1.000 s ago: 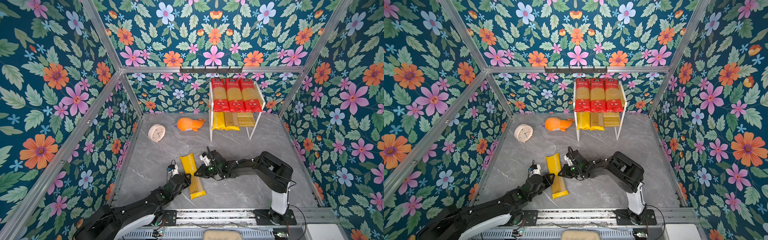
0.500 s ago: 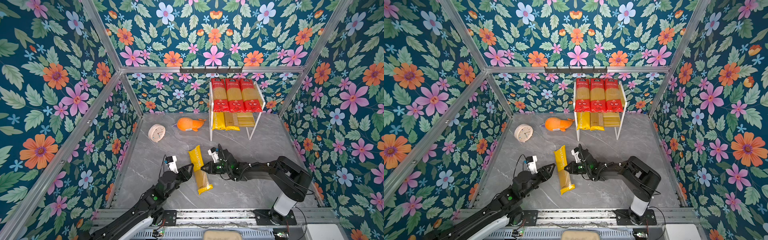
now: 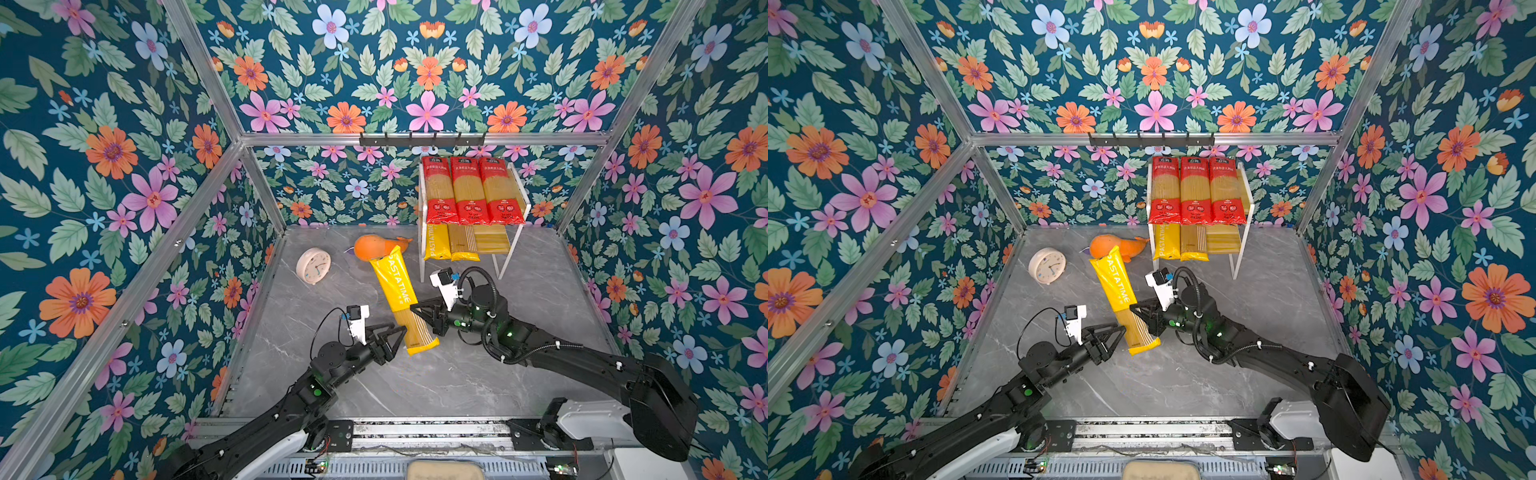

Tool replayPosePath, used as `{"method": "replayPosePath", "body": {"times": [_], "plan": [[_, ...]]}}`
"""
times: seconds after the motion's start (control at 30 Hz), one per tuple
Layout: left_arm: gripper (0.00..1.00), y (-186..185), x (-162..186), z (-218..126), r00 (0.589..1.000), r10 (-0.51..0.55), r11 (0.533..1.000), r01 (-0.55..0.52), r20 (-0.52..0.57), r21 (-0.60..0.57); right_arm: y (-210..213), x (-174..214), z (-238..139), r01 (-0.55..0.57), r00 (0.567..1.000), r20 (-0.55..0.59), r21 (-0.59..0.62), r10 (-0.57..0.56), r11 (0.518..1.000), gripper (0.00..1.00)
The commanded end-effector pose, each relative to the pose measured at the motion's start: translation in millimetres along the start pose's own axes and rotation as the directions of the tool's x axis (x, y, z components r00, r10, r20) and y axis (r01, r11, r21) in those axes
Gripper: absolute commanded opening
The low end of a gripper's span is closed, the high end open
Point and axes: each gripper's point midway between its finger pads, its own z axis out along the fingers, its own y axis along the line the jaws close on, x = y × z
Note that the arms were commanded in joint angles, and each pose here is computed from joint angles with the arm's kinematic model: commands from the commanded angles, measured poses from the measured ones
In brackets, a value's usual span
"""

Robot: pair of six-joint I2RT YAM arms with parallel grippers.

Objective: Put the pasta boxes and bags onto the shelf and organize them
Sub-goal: 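Lift the yellow bag upright with the right gripper while the left gripper steadies it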

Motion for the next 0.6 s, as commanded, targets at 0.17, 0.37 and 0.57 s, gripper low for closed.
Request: {"method": "replayPosePath", "body": {"times": [0.17, 0.37, 0.57], "plan": [[0.68, -60, -18, 15, 0.993, 0.111, 0.951, -0.118, 0.039, 0.285, 54, -45, -23, 0.205, 0.972, 0.158, -0.212, -0.173, 0.956, 0.0], [0.57, -75, -26, 14, 0.986, 0.147, 0.926, -0.164, 0.076, 0.34, 58, -58, -34, 0.176, 0.971, 0.204, -0.271, -0.122, 0.946, 0.0], [0.32, -78, -28, 20, 0.983, 0.173, 0.923, -0.184, 0.065, 0.337, 57, -59, -35, 0.123, 0.979, 0.192, -0.298, -0.067, 0.947, 0.02]]}}
